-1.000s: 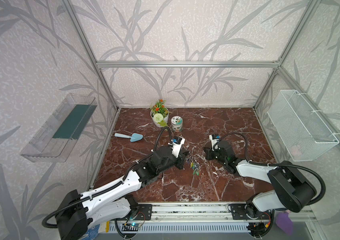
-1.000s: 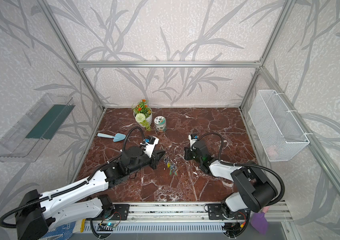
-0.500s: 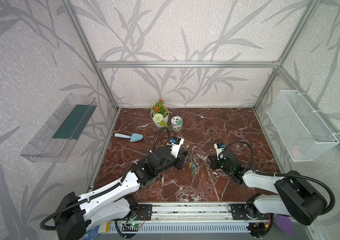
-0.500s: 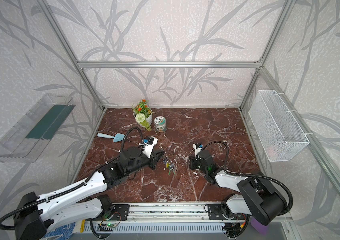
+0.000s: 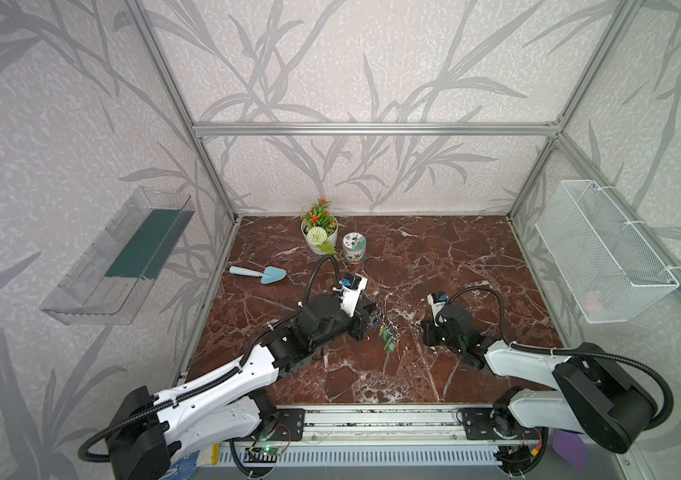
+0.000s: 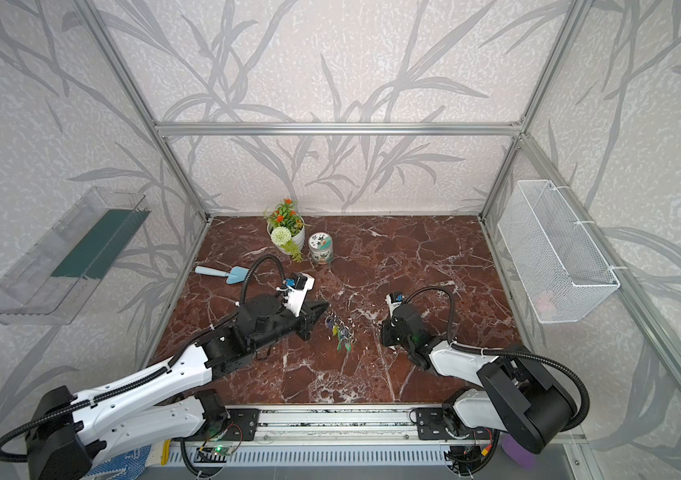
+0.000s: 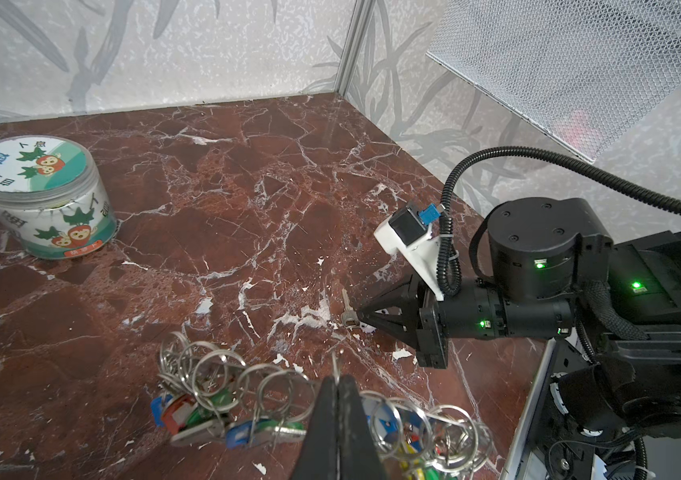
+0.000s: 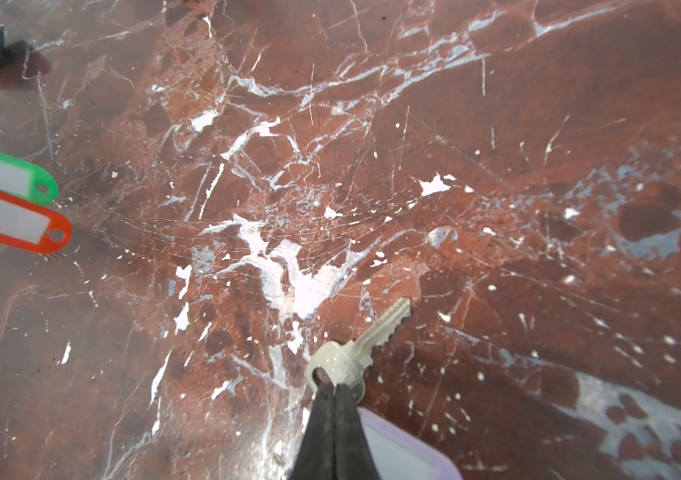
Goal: Put the keys on the keyring
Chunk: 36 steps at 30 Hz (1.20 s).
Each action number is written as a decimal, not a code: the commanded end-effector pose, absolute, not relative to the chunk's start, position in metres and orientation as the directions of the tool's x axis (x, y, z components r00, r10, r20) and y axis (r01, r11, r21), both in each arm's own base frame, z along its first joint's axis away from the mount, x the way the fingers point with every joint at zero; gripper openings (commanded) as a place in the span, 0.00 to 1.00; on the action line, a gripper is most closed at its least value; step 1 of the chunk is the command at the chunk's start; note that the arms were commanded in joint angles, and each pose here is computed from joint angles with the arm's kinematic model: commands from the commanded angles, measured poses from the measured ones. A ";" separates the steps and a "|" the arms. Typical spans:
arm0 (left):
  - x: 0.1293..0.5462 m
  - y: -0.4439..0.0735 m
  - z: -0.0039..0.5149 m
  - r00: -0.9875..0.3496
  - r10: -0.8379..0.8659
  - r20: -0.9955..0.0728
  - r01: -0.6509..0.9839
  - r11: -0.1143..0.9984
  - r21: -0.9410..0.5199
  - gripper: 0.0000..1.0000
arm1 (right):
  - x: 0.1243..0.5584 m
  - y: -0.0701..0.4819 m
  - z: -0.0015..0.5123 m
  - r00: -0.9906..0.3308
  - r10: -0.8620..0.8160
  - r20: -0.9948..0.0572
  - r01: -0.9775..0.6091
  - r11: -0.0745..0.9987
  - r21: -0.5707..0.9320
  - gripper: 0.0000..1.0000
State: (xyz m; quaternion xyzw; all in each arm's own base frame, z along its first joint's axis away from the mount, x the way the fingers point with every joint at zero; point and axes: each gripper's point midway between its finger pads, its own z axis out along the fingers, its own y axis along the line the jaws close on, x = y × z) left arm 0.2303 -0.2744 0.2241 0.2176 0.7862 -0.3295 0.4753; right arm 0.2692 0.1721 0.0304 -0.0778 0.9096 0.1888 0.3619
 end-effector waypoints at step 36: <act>0.227 -0.265 0.248 -0.372 -0.041 -0.927 0.671 0.678 -0.299 0.00 | 0.264 0.175 0.054 -0.764 -0.043 -0.643 -0.283 0.918 0.276 0.00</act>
